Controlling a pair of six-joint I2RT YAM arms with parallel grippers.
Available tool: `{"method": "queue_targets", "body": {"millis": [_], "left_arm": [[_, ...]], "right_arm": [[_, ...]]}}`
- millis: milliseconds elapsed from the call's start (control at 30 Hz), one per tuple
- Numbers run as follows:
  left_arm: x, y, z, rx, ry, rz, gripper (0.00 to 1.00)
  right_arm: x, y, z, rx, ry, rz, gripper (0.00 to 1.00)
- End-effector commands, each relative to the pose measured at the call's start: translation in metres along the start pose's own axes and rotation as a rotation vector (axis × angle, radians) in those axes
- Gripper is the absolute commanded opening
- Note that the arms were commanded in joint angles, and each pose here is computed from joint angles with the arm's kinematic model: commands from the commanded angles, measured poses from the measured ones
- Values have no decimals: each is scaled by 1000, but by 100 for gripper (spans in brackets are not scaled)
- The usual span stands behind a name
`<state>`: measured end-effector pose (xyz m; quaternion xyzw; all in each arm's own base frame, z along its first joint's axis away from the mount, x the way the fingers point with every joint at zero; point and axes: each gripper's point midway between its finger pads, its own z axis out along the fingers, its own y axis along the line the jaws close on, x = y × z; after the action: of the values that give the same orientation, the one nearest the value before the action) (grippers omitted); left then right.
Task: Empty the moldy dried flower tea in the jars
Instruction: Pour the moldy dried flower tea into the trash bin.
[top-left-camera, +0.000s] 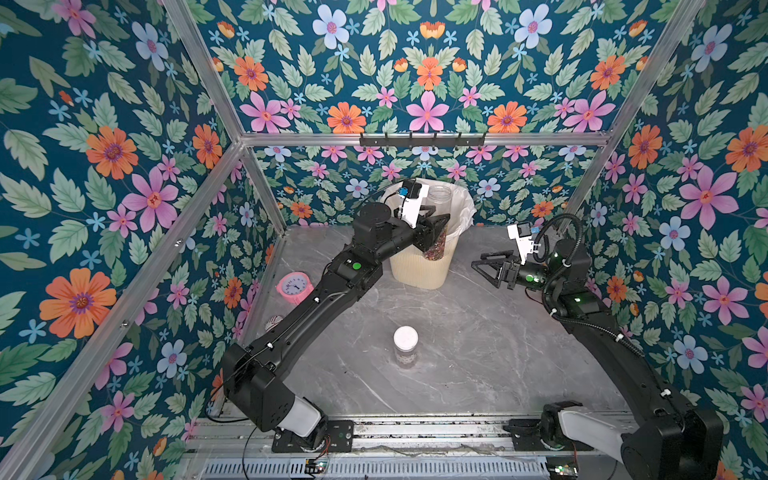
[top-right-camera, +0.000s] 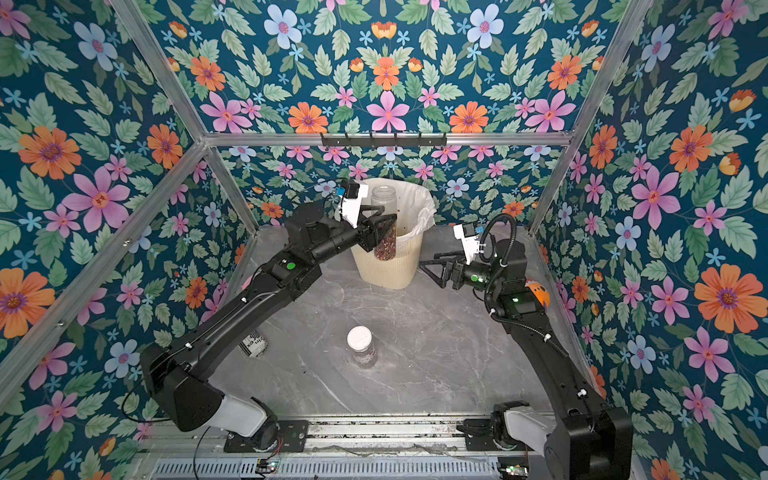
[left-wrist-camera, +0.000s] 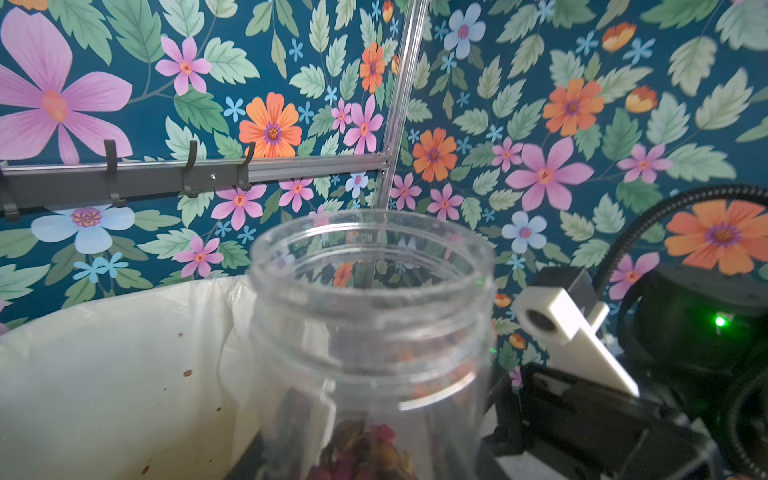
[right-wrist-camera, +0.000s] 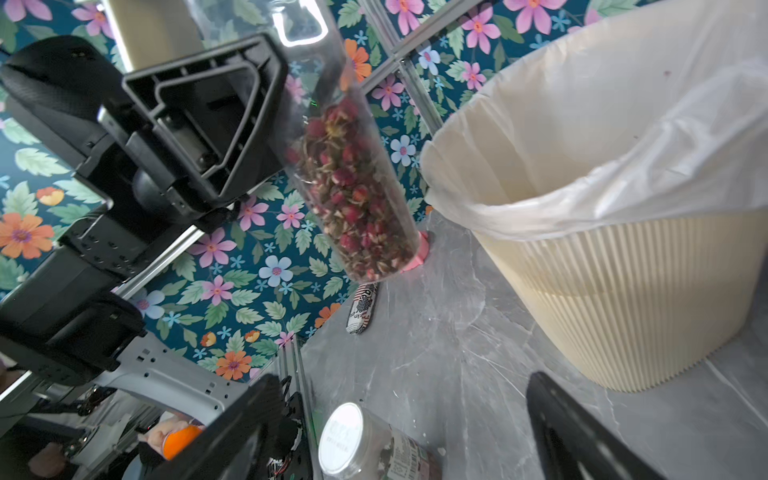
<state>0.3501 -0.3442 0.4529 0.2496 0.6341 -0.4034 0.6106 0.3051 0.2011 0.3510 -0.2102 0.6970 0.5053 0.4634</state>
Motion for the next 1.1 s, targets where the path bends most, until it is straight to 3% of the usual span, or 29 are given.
{"method": "queue_targets", "body": {"millis": [0, 333, 567, 867, 1067], "left_arm": [[-25, -14, 3, 45, -99, -103, 47], [-33, -27, 8, 91, -161, -248, 47], [-32, -29, 11, 111, -168, -279, 47], [-36, -33, 16, 146, -178, -299, 48], [-37, -33, 19, 166, -197, -335, 48]], "right_arm": [[-16, 21, 6, -46, -57, -115, 94], [-27, 8, 19, 42, -100, -238, 97], [-38, 19, 28, -56, -122, -266, 95], [-53, 30, 35, -150, -153, -286, 87], [-57, 35, 35, -184, -172, -279, 75]]}}
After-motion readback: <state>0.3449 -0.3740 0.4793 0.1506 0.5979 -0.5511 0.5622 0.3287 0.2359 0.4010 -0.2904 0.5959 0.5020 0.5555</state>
